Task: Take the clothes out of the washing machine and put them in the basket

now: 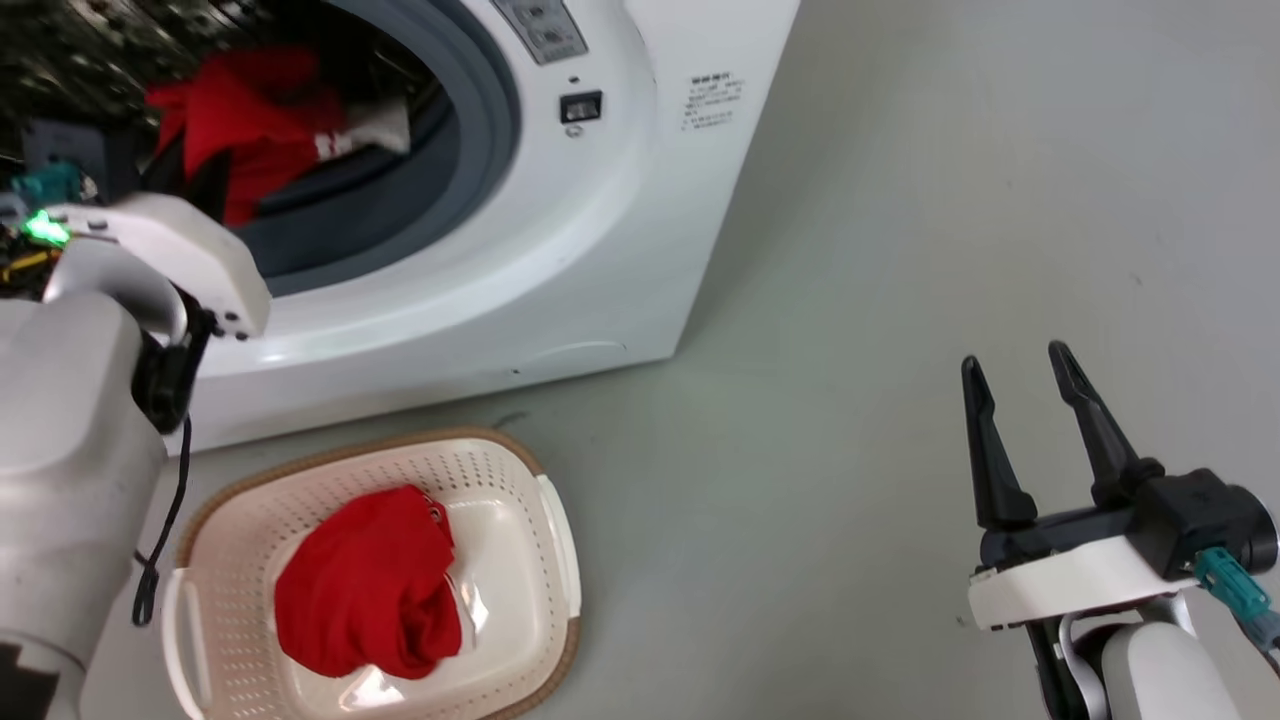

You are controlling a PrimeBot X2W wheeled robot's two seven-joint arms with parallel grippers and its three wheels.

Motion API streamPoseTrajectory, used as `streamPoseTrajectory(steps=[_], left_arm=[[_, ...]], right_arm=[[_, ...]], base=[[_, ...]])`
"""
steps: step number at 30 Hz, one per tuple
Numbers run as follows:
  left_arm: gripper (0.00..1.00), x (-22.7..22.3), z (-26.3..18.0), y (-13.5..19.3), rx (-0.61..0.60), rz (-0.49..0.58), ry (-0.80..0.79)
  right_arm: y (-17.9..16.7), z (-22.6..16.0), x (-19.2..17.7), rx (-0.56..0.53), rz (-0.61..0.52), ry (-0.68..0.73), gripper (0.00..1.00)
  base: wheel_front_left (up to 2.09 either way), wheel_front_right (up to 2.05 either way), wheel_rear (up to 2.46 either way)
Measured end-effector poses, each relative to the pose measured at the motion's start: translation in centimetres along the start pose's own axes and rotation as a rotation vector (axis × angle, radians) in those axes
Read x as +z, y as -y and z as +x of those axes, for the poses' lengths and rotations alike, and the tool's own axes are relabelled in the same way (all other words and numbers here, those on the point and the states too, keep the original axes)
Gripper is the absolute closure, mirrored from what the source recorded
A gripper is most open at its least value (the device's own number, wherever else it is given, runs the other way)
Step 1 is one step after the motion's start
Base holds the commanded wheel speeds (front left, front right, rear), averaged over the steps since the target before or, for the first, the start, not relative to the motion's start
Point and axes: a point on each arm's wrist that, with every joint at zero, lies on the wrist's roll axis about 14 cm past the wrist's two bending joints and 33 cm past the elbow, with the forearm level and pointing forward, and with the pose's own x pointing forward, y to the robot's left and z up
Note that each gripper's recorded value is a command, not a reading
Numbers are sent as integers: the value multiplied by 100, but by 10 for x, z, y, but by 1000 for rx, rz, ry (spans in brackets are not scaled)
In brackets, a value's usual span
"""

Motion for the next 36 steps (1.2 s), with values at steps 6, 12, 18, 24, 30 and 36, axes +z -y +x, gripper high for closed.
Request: streamPoseTrajectory(steps=[6, 12, 18, 24, 30, 36], left_arm=[[100, 29, -31, 6, 15, 21, 107], [100, 61, -68, 14, 36, 21, 221], [100, 93, -115, 18, 66, 32, 334], [100, 102, -155, 27, 78, 70, 364], [100, 69, -165, 37, 65, 22, 256], [100, 5, -153, 29, 78, -32, 100]], right_arm=[[-5, -7, 10, 14, 4, 28, 0], [-12, -10, 18, 36, 2, 54, 0], [-19, -14, 26, 58, 7, 78, 0], [-27, -12, 32, 83, 15, 98, 0], [-35, -9, 25, 106, 19, 79, 0], [-36, 1, 15, 107, 13, 53, 0]], base=[[0, 0, 0], [0, 0, 0], [0, 0, 0], [0, 0, 0], [0, 0, 0], [0, 0, 0]])
